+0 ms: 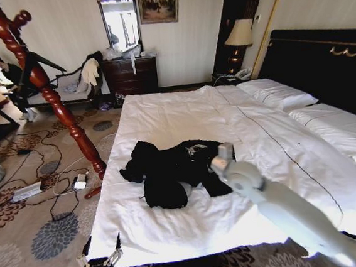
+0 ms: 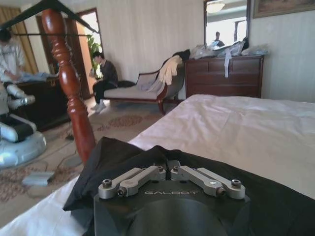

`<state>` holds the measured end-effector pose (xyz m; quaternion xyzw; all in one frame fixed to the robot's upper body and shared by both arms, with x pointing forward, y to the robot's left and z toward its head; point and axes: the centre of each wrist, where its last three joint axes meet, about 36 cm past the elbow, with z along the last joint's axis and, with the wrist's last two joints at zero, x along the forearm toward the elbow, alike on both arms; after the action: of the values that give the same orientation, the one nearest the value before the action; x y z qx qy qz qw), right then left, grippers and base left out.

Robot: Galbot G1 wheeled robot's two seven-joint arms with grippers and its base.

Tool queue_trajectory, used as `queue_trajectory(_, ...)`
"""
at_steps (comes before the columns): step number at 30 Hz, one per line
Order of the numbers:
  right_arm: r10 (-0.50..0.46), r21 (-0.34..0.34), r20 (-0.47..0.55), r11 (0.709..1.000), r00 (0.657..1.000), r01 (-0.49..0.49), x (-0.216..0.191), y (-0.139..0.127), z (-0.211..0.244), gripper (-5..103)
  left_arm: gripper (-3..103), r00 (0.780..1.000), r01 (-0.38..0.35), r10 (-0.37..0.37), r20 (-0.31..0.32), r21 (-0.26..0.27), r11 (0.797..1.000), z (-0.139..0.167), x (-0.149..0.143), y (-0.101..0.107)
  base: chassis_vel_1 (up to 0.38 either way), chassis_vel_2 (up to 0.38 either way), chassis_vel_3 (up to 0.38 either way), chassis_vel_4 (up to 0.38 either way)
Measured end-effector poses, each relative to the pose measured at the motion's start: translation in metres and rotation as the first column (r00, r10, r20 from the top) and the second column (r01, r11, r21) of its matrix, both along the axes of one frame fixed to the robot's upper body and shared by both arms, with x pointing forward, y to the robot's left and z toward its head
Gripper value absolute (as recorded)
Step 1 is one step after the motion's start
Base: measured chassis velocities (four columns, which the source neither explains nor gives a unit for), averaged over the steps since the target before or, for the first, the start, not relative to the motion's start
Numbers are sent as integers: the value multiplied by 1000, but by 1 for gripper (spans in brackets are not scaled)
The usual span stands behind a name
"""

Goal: Pick up the clothes from the bed and hang them on the clothes hanger.

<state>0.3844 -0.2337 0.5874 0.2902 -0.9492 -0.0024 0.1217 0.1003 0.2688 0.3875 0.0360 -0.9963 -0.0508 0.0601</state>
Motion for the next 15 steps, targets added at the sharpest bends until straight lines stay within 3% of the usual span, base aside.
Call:
queue_trajectory(9, 69, -3, 74, 998, 995, -69, -62, -24, 80, 0, 100, 1000, 12, -12, 10, -2, 1000, 0, 4, -1, 0, 0, 0, 0)
queue_trajectory(15, 2, 41, 156, 999, 988, -8, -67, -36, 114, 0, 100, 1000, 17, -16, 11, -1, 1000, 1, 0, 0, 0, 0, 0, 0)
